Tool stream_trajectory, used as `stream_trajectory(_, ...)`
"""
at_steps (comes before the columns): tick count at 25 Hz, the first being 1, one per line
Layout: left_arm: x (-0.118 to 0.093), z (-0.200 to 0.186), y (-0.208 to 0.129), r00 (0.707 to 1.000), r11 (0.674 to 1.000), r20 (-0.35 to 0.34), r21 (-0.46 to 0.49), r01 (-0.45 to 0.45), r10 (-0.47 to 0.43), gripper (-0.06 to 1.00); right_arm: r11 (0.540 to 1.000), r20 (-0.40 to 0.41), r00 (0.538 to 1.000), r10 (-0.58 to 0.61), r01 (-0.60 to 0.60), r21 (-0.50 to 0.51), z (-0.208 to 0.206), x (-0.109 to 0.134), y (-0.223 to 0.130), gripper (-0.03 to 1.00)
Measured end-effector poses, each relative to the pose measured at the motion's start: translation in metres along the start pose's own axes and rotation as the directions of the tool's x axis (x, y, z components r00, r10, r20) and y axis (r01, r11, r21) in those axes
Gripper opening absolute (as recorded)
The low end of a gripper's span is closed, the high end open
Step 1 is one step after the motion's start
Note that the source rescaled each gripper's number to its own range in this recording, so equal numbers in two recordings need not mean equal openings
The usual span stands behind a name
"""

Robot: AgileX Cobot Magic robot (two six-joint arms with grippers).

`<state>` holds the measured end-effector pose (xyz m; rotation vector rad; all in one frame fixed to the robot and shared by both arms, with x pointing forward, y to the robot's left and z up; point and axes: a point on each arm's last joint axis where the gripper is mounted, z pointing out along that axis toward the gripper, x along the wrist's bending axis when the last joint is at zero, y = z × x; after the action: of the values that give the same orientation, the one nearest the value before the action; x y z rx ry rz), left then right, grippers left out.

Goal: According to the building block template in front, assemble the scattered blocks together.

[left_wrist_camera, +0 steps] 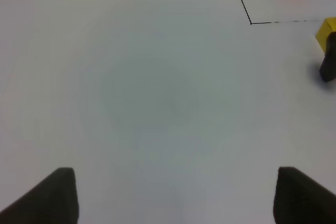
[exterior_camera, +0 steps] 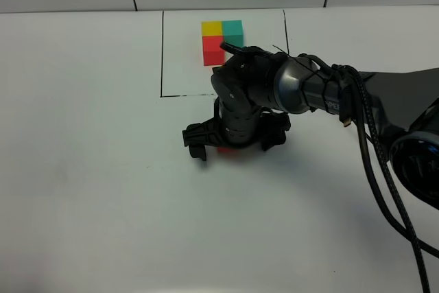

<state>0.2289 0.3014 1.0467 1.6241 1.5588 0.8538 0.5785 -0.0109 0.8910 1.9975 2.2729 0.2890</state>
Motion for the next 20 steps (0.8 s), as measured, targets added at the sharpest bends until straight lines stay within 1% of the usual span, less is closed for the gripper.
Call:
stream_trajectory(3,0.000,0.000,0.000,1.000,1.000,0.000,0.000,0.000,0.000,0.79,0.999,-0.003,1.000,-0.029,0.029,0.023,-0.012,-0.001,-0.003,1.00)
stream_trajectory(5,0.000,0.000,0.000,1.000,1.000,0.000,0.000,-0.001,0.001,0.79,0.998,-0.013,0.998,-0.068,0.069,0.014,-0.028,-0.003,-0.001,1.00)
stream_trajectory(7,0.000,0.000,0.000,1.000,1.000,0.000,0.000,-0.001,0.001,0.79,0.996,-0.036,0.995,-0.089,0.089,0.009,-0.044,-0.008,0.003,1.00)
stream_trajectory(10,0.000,0.000,0.000,1.000,1.000,0.000,0.000,-0.001,0.001,0.79,0.994,-0.091,0.990,-0.104,0.105,0.001,-0.063,-0.022,0.012,1.00)
stream_trajectory(13,0.000,0.000,0.000,1.000,1.000,0.000,0.000,-0.001,0.001,0.79,0.992,-0.101,0.986,-0.129,0.128,-0.016,-0.074,-0.043,0.023,1.00)
stream_trajectory(15,0.000,0.000,0.000,1.000,1.000,0.000,0.000,-0.001,0.001,0.79,0.990,-0.093,0.985,-0.142,0.140,-0.031,-0.079,-0.063,0.032,1.00)
stream_trajectory(17,0.000,0.000,0.000,1.000,1.000,0.000,0.000,-0.001,0.001,0.79,0.990,-0.085,0.987,-0.134,0.130,-0.056,-0.087,-0.087,0.040,1.00)
stream_trajectory(20,0.000,0.000,0.000,1.000,1.000,0.000,0.000,-0.001,0.001,0.79,0.990,-0.069,0.993,-0.091,0.083,-0.115,-0.097,-0.131,0.049,1.00)
